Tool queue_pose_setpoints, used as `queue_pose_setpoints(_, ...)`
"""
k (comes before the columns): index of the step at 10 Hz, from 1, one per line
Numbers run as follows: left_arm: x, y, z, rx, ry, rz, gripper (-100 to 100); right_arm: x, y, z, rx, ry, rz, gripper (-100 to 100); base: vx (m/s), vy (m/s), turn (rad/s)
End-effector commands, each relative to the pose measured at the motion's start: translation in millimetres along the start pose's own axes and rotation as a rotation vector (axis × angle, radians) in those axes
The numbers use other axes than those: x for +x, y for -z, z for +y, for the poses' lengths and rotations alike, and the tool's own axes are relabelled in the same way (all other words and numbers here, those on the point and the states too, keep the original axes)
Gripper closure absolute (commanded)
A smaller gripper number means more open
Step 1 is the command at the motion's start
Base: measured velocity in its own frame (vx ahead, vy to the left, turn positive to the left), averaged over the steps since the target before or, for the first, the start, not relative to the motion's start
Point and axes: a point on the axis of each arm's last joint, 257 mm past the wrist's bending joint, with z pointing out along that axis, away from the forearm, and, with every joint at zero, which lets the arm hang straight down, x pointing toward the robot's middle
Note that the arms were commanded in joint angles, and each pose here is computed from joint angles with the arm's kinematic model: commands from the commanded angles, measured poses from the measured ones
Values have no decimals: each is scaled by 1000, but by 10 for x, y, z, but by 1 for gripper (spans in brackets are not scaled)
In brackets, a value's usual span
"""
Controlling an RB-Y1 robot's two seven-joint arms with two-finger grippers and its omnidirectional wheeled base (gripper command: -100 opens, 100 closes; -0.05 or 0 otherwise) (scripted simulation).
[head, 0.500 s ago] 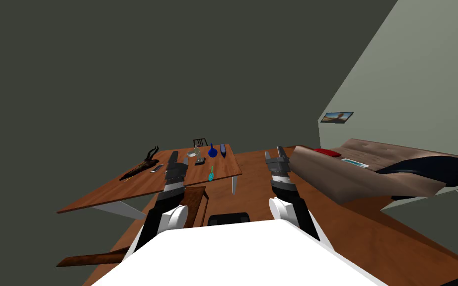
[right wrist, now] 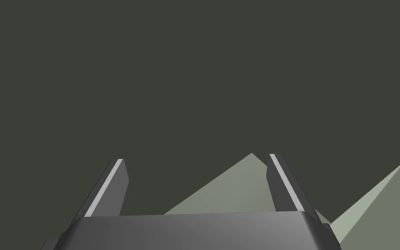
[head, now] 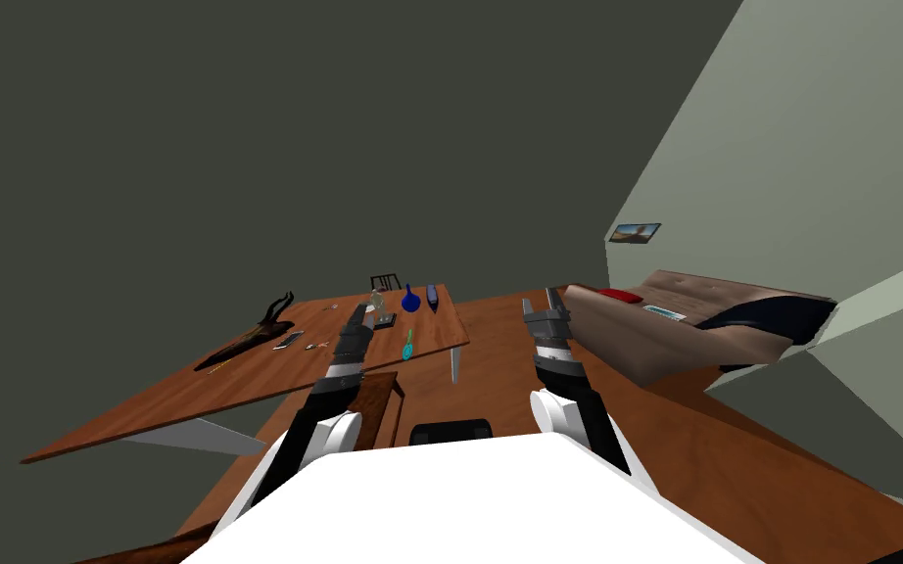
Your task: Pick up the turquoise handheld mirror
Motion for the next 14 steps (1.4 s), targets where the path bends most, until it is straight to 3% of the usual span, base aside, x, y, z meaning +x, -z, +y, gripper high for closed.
queue_pose_setpoints(1,54,72,202,-46,-55,46,-100,0,0,0,0,0,0,0,12,-84,-173)
queue_pose_setpoints(6,37,352,982,-219,-250,177,-100,0,0,0,0,0,0,0,23,-106,-255)
queue_pose_setpoints(13,-371,994,2129,-501,-540,337,-100,-1,0,0,0,0,0,0,56,-117,-266)
queue_pose_setpoints(14,-371,994,2129,-501,-540,337,-100,-1,0,0,0,0,0,0,39,-49,-51)
